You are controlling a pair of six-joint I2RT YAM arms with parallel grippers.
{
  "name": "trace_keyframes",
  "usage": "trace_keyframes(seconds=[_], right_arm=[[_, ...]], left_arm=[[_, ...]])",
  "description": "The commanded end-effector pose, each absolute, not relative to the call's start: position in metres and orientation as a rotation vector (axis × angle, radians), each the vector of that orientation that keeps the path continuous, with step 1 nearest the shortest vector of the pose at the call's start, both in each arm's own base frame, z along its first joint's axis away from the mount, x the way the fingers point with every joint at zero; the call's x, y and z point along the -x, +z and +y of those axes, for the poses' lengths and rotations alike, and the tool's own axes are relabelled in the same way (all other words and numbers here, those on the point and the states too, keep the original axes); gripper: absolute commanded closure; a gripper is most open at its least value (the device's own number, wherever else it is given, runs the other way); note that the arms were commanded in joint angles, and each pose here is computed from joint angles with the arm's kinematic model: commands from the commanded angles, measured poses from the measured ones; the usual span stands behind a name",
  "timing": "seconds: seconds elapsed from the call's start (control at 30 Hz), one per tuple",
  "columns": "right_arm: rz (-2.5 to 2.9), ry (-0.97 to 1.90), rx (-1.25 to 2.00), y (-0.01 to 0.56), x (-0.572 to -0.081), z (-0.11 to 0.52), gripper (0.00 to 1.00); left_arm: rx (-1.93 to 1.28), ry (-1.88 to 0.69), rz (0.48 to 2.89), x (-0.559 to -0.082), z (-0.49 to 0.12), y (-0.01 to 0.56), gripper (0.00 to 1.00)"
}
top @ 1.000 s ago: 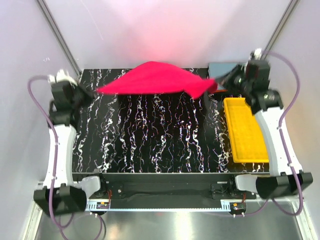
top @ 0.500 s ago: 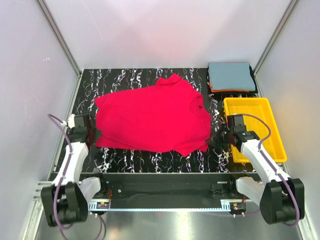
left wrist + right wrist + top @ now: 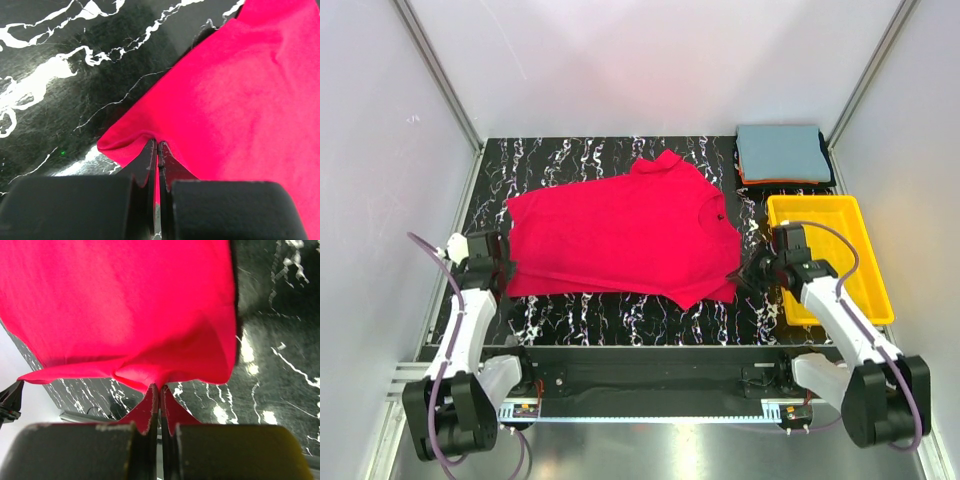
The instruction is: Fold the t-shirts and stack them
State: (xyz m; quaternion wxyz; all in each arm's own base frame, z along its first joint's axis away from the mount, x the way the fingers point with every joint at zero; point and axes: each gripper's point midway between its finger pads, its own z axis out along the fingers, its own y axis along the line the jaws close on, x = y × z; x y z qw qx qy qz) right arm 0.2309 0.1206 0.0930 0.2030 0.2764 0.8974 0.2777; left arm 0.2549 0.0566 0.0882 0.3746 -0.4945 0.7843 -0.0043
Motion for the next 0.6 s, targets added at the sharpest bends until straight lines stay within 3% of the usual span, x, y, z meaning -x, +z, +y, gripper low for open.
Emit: trace_keyframes(seconds=[0.0, 0.37, 0.57], right_arm=[[2.408, 0.795, -0.656, 0.123, -0.268, 0.127, 1.0], [2.532, 0.639, -0.312, 0.118, -0.333, 0.17, 1.0], [2.572, 0.374, -0.238, 0.107, -0.36, 0.149, 1.0]], left_arm=[[1.287, 0.041, 1.936, -0.269, 0.071, 0.104, 1.0], [1.305, 0.089, 2.03, -0.276, 0.072, 0.08, 1.0], [1.31, 0.13, 2.086, -0.277, 0.074, 0.067, 1.0]])
